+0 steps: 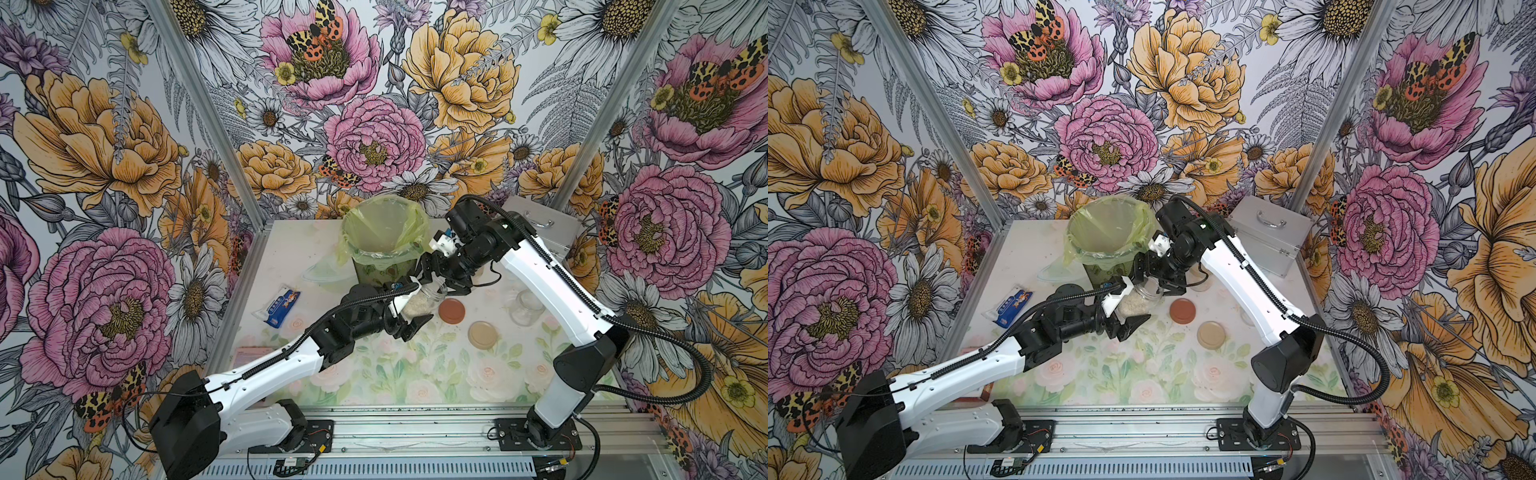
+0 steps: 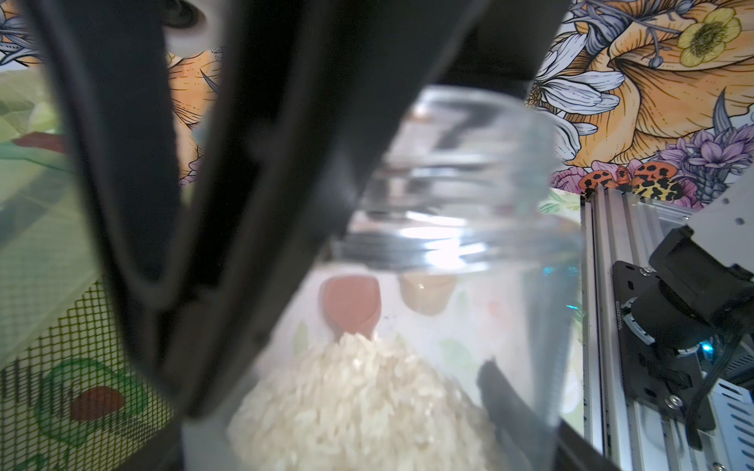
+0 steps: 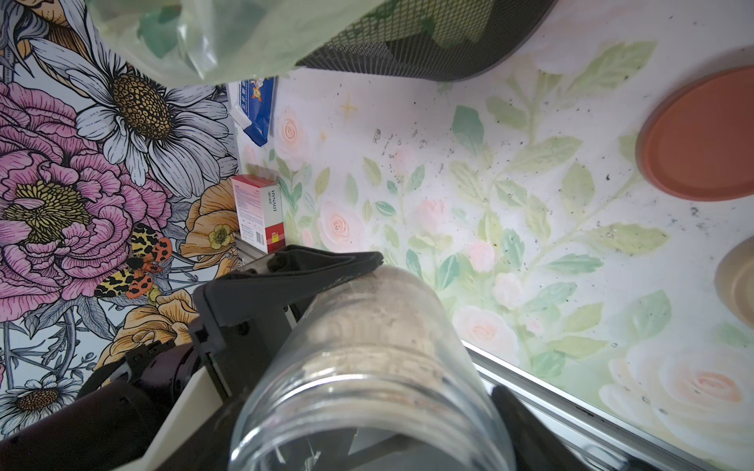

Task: Empty moldy rice from jars
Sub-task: Pick up the jar from the center of the board.

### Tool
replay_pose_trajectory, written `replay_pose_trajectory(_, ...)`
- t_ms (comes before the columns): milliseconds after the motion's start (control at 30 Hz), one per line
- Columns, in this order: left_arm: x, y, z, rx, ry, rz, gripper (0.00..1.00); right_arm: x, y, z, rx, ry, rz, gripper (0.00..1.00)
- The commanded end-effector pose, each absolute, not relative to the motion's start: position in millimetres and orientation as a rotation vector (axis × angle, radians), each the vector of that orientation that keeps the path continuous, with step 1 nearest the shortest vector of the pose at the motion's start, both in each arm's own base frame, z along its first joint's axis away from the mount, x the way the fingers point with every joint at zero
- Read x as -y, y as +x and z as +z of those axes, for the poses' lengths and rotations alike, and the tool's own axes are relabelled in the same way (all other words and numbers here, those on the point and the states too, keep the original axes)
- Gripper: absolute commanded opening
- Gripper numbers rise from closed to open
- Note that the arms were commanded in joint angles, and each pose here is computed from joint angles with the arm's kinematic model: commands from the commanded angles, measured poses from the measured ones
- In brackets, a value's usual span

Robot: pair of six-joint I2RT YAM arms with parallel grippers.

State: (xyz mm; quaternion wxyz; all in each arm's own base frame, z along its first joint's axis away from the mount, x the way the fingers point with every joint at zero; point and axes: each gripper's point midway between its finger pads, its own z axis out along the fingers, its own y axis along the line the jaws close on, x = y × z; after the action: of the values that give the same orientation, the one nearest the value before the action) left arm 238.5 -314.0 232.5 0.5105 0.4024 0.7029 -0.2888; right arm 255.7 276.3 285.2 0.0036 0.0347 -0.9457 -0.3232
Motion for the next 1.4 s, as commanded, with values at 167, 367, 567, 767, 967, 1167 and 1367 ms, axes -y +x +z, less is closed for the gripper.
replay_pose_trajectory(167, 307.6, 241.1, 256.0, -1.662, 0.87, -0.688, 0.0, -302.4, 251.0, 321.8, 2.875, 0.236, -1.247, 0.48)
replay_pose_trajectory(367, 300.7, 239.4, 259.5, -1.653, 0.869, -0.658, 0.0, -306.9, 258.9, 322.7, 2.884, 0.242, -1.256, 0.64)
replay_pose_trajectory(567, 292.5, 238.0, 267.5, -1.644, 0.858, -0.631, 0.0, -313.6, 267.4, 324.1, 2.884, 0.249, -1.276, 0.68)
replay_pose_trajectory(767, 286.2, 237.9, 274.5, -1.64, 0.852, -0.626, 0.0, -323.8, 278.4, 329.5, 2.872, 0.255, -1.319, 0.77)
replay_pose_trajectory(967, 278.0, 238.9, 278.1, -1.641, 0.843, -0.626, 0.0, -333.0, 289.4, 334.6, 2.866, 0.25, -1.357, 0.94)
replay_pose_trajectory(1167, 271.5, 241.1, 280.7, -1.634, 0.838, -0.611, 0.0, -336.4, 296.3, 335.7, 2.863, 0.237, -1.372, 1.0)
replay_pose_trajectory(1367, 264.0, 248.1, 290.4, -1.626, 0.804, -0.606, 0.0, -329.3, 306.6, 337.9, 2.891, 0.2, -1.379, 0.99)
